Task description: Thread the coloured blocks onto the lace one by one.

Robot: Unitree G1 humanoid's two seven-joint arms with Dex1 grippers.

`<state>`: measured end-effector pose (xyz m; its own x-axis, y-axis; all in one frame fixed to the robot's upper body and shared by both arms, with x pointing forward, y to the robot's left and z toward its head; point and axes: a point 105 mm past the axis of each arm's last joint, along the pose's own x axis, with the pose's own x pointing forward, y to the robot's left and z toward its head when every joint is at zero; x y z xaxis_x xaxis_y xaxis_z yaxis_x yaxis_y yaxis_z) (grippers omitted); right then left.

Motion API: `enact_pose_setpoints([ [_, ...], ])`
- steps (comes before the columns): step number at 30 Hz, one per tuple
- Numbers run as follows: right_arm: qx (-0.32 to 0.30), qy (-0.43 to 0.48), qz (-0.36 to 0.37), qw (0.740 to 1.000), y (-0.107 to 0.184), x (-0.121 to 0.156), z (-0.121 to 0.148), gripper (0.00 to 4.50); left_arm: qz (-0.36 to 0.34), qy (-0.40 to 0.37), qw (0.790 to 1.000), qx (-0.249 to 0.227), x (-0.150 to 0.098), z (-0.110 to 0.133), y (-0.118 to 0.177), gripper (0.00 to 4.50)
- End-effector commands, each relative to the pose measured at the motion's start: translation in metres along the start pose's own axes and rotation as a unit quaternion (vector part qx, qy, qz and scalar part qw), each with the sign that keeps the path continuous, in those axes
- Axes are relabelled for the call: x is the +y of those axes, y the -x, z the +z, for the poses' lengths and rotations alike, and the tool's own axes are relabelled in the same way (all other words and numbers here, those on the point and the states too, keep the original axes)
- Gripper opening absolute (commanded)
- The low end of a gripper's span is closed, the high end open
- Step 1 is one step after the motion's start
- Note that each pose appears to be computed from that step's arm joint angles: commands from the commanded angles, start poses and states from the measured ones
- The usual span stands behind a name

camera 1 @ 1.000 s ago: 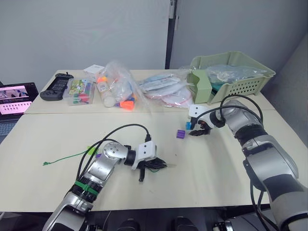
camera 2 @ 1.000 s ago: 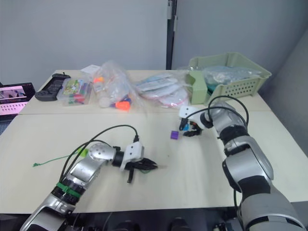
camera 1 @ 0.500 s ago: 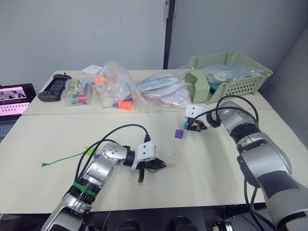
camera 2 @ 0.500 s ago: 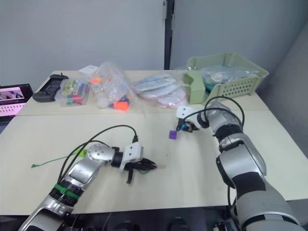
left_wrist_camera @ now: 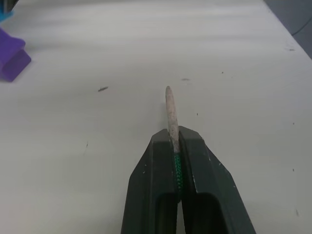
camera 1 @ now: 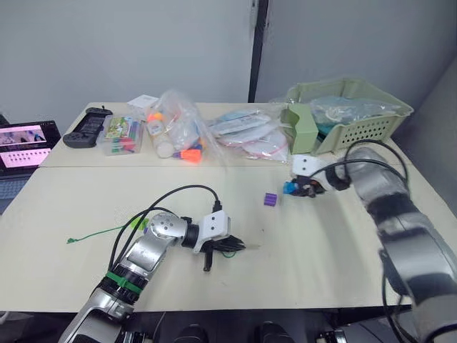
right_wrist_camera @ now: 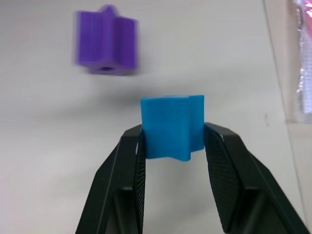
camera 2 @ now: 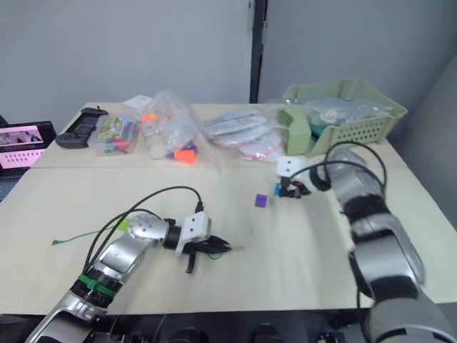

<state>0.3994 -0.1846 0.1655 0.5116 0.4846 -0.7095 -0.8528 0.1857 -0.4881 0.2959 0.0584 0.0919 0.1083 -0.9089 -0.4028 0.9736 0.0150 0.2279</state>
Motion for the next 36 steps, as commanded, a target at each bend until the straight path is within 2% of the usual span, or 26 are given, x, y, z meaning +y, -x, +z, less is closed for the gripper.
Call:
enact_pose_setpoints([
  [1, -0.03, 0.022, -0.013, 0.999, 0.035, 0.016, 0.031, 1.24, 0.003, -0.012, 1.0, -0.015, 0.002, 0.01, 0.003, 0.0],
  [4, -0.046, 0.023, 0.033, 0.998, 0.044, 0.069, 0.053, 1.24, 0.005, -0.009, 1.0, -0.014, 0.004, 0.009, 0.003, 0.0],
  [7, -0.057, 0.011, 0.053, 0.997, 0.042, 0.098, 0.068, 1.24, 0.006, -0.009, 1.0, -0.014, 0.005, 0.009, 0.003, 0.0],
  [9, -0.068, -0.002, 0.077, 0.995, 0.031, 0.122, 0.078, 1.24, 0.005, -0.01, 1.0, -0.016, 0.006, 0.01, 0.002, 0.0],
  [11, -0.064, -0.017, 0.083, 0.994, 0.018, 0.134, 0.079, 1.24, 0.003, -0.012, 1.0, -0.018, 0.005, 0.012, 0.001, 0.0],
  [19, 0.012, -0.032, 0.083, 0.996, -0.01, 0.138, 0.047, 1.24, 0.006, -0.023, 1.0, -0.005, 0.005, 0.014, 0.009, 0.0],
  [33, 0.017, -0.032, 0.099, 0.994, -0.017, 0.141, 0.047, 1.24, 0.02, -0.015, 1.0, 0.002, -0.001, 0.017, 0.016, 0.0],
  [35, 0.006, -0.034, 0.083, 0.996, -0.015, 0.135, 0.052, 2.28, 0.02, -0.013, 1.0, 0.002, -0.002, 0.016, 0.017, 0.0],
  [36, -0.001, -0.035, 0.076, 0.997, -0.012, 0.131, 0.055, 2.58, 0.02, -0.012, 1.0, 0.002, -0.002, 0.016, 0.017, 0.0],
])
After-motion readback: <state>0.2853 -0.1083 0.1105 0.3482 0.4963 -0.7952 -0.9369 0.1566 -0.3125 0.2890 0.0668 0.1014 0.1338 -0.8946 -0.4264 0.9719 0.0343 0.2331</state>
